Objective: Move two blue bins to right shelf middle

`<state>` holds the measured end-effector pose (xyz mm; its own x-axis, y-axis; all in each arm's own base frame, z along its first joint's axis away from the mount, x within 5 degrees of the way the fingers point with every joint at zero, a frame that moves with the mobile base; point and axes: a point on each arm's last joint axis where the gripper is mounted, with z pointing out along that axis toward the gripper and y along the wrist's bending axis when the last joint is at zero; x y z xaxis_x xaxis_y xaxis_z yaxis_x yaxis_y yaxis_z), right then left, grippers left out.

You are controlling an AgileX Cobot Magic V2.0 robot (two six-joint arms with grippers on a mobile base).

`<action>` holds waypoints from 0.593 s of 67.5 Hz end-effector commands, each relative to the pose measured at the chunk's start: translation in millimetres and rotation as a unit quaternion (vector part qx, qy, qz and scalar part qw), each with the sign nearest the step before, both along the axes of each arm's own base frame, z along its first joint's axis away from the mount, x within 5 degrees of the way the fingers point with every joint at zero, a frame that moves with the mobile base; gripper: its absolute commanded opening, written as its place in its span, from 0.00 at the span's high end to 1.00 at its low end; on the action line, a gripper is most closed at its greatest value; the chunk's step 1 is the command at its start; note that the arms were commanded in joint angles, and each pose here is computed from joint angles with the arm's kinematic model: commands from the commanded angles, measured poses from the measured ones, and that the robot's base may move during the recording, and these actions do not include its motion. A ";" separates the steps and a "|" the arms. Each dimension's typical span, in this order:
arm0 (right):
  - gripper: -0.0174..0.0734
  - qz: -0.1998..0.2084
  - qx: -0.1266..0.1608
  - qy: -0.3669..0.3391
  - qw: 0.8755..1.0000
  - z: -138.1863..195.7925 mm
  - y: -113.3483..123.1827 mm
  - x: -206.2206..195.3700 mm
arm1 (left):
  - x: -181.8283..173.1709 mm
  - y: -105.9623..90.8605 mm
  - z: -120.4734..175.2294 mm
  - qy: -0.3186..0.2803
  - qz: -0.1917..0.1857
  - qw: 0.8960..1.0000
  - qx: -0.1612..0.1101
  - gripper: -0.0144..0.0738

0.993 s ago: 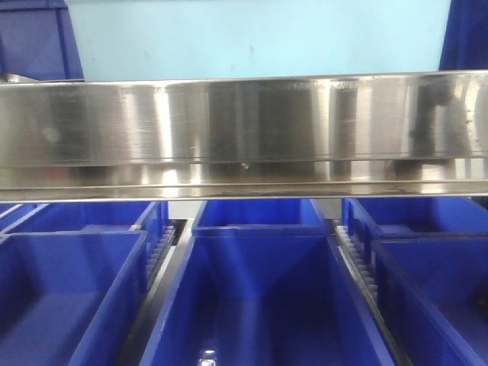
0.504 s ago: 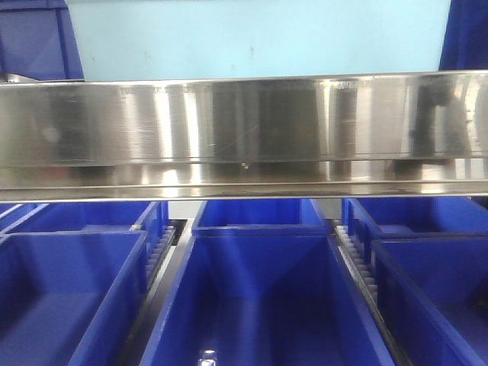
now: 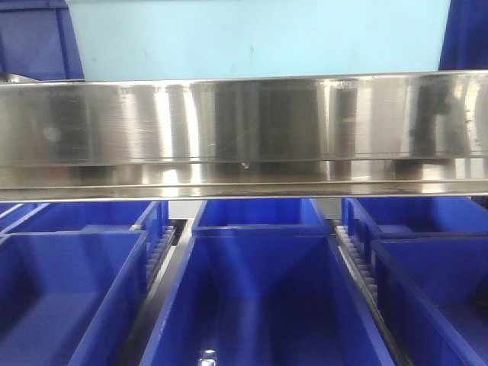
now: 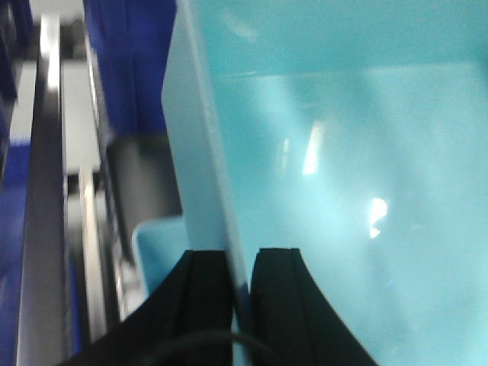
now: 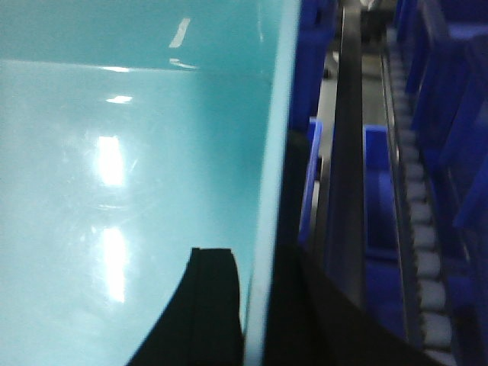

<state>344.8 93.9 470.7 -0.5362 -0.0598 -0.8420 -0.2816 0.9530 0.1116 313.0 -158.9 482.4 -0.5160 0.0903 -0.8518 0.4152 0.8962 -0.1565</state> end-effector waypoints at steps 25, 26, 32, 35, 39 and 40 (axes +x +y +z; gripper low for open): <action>0.98 0.029 0.041 0.032 0.998 -9.6 11.5 6.5 | 11.5 0.3 -17.8 0.037 0.009 0.998 0.058 0.96; 0.98 0.030 0.044 0.032 0.998 -9.5 12.0 6.3 | 11.5 0.6 -17.1 0.036 0.010 0.998 0.059 0.96; 0.98 0.035 0.055 0.035 0.997 -9.0 13.6 5.7 | 9.6 2.1 -9.6 0.026 0.012 0.998 0.057 0.96; 0.98 0.037 0.059 0.036 0.997 -8.8 14.3 5.5 | 8.5 2.6 -5.7 0.021 0.012 0.998 0.055 0.96; 0.98 0.039 0.060 0.042 0.997 -9.6 14.8 4.6 | 5.7 3.4 1.5 0.015 0.011 0.999 0.049 0.96; 0.98 0.039 0.060 0.044 0.996 -9.8 14.8 4.5 | 5.0 3.7 2.5 0.016 0.011 0.999 0.049 0.96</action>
<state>354.4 103.8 451.9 -0.6240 -0.0445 -0.7801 -0.3081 0.9315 0.1933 323.0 -155.0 471.4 -0.5856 0.1719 -0.7922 0.3704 0.9260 -0.0728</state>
